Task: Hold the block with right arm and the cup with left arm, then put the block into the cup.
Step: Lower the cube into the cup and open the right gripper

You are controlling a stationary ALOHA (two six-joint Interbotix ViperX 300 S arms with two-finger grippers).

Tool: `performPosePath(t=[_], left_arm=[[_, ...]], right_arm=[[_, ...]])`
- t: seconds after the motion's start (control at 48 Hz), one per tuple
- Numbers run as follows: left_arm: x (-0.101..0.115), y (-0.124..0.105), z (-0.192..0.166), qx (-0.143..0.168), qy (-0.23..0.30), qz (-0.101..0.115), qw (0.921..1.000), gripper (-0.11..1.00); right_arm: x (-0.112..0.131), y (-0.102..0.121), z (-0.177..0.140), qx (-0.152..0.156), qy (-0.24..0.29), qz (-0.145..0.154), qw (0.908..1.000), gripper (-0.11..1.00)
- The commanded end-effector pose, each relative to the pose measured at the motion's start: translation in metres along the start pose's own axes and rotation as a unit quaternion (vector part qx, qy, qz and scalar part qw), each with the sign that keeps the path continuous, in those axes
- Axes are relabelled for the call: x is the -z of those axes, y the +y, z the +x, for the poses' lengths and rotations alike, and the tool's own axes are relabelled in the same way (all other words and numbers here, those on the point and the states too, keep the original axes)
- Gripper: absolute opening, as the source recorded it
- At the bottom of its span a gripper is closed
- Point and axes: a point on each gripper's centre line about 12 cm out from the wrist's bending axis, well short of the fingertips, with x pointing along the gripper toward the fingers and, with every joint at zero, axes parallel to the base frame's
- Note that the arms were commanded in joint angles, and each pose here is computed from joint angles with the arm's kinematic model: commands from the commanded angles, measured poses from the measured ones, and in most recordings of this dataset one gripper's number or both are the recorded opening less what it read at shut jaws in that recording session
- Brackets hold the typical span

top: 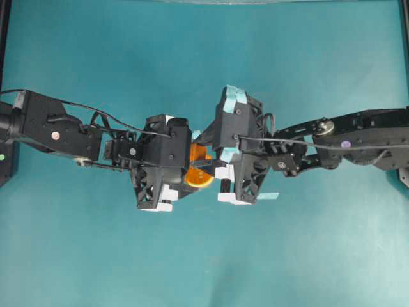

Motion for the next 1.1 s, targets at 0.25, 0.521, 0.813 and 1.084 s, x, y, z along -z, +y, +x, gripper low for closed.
performPosePath(t=[0.25,0.521,0.813,1.084], left_arm=[[-0.0106,0.0013,-0.0040,-0.001,-0.014,0.001,0.9999,0.64],[-0.0093,0.0013,-0.0039,-0.001,-0.012,0.001,0.9999,0.64],[-0.0093,0.0013,-0.0039,-0.001,-0.012,0.001,0.9999,0.64],[-0.0094,0.0006,-0.0039,-0.001,-0.012,0.001,0.9999,0.64]], right_arm=[[-0.0143,0.0019,-0.0061,-0.005,-0.021,0.003,0.9998,0.48],[-0.0147,0.0031,-0.0062,-0.008,-0.022,0.003,0.9997,0.60],[-0.0130,0.0024,-0.0060,-0.006,-0.019,0.003,0.9998,0.60],[-0.0065,0.0070,-0.0071,0.009,0.001,-0.004,1.0000,0.60]])
